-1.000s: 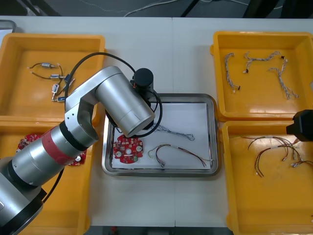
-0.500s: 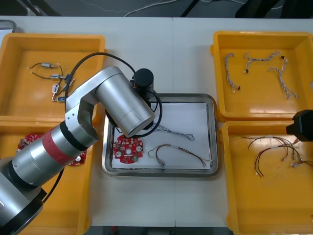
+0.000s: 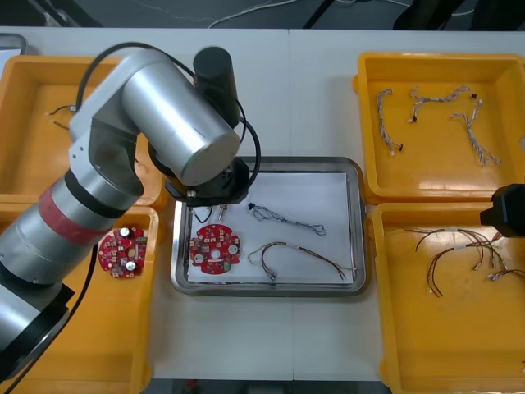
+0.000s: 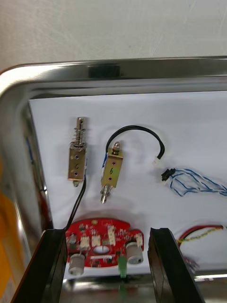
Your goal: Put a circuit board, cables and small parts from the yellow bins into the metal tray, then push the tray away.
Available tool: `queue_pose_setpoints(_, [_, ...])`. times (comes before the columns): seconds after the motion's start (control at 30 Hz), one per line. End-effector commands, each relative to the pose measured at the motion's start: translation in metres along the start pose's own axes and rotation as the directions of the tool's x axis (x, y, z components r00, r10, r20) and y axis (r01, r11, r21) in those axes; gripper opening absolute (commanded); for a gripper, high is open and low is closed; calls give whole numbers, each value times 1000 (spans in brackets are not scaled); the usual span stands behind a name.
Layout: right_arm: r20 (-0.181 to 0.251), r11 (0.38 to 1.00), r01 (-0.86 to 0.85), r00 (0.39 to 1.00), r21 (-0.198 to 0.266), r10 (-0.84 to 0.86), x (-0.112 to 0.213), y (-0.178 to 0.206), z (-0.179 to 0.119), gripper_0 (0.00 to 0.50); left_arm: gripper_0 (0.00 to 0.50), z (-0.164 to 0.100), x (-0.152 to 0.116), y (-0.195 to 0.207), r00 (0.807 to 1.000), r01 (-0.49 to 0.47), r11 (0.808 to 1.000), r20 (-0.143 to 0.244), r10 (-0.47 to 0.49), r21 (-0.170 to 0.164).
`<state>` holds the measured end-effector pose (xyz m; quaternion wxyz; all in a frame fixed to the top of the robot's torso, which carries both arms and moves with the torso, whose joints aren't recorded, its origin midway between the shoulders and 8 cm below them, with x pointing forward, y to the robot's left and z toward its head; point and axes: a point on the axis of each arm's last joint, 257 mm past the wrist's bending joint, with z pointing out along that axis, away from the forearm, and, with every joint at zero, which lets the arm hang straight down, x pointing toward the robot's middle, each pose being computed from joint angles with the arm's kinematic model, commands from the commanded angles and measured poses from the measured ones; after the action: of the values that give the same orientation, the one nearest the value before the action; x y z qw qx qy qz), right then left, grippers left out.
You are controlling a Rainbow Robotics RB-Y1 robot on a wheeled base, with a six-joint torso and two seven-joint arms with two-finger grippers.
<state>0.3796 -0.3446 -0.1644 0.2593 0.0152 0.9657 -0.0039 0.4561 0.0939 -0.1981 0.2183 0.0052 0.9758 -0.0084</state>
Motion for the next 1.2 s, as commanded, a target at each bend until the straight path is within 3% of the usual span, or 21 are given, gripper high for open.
queue_pose_setpoints(0.03, [34,999,-18,999,38,17,-6,-14,-14,500,500,-55,-43,16,993,-64,997,99,60,35])
queue_pose_setpoints(0.2, [21,1000,19,1000,13,-19,-6,-3,-14,500,500,-77,-58,43,991,-42,998,129,35,55])
queue_pose_setpoints(0.4, [-3,982,190,982,9,-190,-10,24,-20,500,500,-93,-63,83,990,-22,999,142,15,48])
queue_pose_setpoints(0.57, [-9,947,319,948,-18,-320,-7,56,-21,500,500,-98,-59,121,988,-41,999,153,38,15])
queue_pose_setpoints(0.7, [3,906,419,908,-60,-419,-4,89,-25,500,500,-97,-49,162,988,-44,998,146,49,-37])
queue_pose_setpoints(0.83, [-21,861,496,865,-108,-501,11,113,-22,500,500,-94,-33,203,991,-54,995,119,64,-85])
queue_pose_setpoints(0.97, [-41,824,551,828,-132,-560,23,127,-17,500,500,-93,-24,222,991,-66,995,109,74,-73])
queue_pose_setpoints(1.2, [-34,712,684,717,-160,-696,35,165,-12,500,500,-85,-10,245,990,-84,996,110,88,-43])
